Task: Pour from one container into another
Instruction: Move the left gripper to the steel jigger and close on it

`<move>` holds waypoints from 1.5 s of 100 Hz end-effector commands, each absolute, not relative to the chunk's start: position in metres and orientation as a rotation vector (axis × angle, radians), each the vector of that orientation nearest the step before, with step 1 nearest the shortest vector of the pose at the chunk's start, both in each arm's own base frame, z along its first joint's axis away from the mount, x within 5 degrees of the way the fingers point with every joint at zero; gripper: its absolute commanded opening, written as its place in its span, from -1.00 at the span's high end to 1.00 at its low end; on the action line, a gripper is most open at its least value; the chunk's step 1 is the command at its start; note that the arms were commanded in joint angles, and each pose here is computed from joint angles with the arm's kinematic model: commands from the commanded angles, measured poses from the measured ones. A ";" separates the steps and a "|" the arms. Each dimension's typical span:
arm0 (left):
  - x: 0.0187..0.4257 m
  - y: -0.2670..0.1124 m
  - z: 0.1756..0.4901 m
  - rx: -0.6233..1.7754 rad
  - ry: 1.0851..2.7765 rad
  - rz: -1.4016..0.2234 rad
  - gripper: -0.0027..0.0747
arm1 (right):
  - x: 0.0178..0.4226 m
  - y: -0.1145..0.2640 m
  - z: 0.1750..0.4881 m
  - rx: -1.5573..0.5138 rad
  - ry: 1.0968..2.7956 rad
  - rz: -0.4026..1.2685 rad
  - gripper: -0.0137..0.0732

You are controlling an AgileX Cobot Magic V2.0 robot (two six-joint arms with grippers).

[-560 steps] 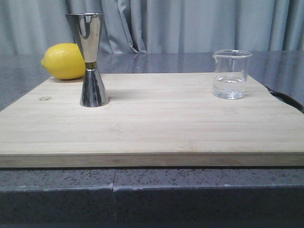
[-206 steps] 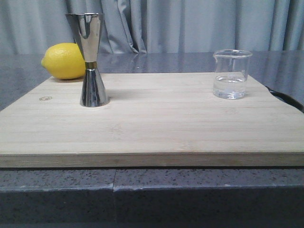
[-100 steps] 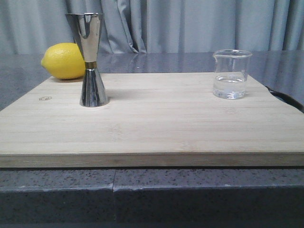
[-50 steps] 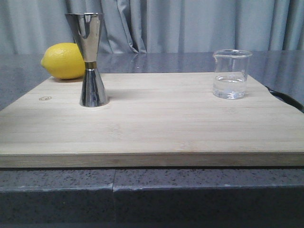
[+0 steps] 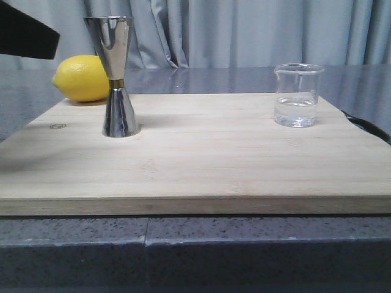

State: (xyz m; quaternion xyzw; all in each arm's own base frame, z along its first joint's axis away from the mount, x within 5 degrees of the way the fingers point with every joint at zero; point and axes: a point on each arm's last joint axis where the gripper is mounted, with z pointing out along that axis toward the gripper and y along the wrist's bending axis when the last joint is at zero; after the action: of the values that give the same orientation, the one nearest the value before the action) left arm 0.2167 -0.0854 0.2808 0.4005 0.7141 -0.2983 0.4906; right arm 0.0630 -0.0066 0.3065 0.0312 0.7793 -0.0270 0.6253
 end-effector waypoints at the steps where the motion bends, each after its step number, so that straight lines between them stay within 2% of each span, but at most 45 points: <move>1: 0.224 -0.091 0.294 0.946 1.602 -0.824 -0.50 | 0.065 -0.007 0.324 0.059 1.699 -0.072 -0.71; 37: 0.247 -0.101 0.259 1.010 1.442 -1.038 -0.50 | 0.065 -0.007 0.324 0.059 1.695 -0.072 -0.71; 65: 0.260 -0.109 0.240 0.996 1.428 -1.041 -0.50 | 0.065 -0.007 0.324 0.059 1.695 -0.072 -0.71; 101: 0.272 -0.131 0.244 1.015 1.353 -1.057 -0.50 | 0.065 -0.007 0.324 0.059 1.697 -0.072 -0.71; 129: 0.275 -0.133 0.251 1.026 1.327 -1.050 -0.50 | 0.065 -0.007 0.324 0.059 1.699 -0.072 -0.71; 139: 0.274 -0.136 0.252 1.034 1.319 -1.056 -0.41 | 0.065 -0.007 0.324 0.059 1.699 -0.072 -0.71; 150: 0.275 -0.137 0.253 1.035 1.317 -1.055 -0.19 | 0.065 -0.007 0.324 0.059 1.699 -0.072 -0.71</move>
State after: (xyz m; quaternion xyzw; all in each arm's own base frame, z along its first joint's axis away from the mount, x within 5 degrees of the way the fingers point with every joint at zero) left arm 0.2778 -0.1326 0.2256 0.4528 0.6095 -0.4057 0.5088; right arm 0.0630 -0.0066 0.3065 0.0312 0.7793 -0.0269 0.6253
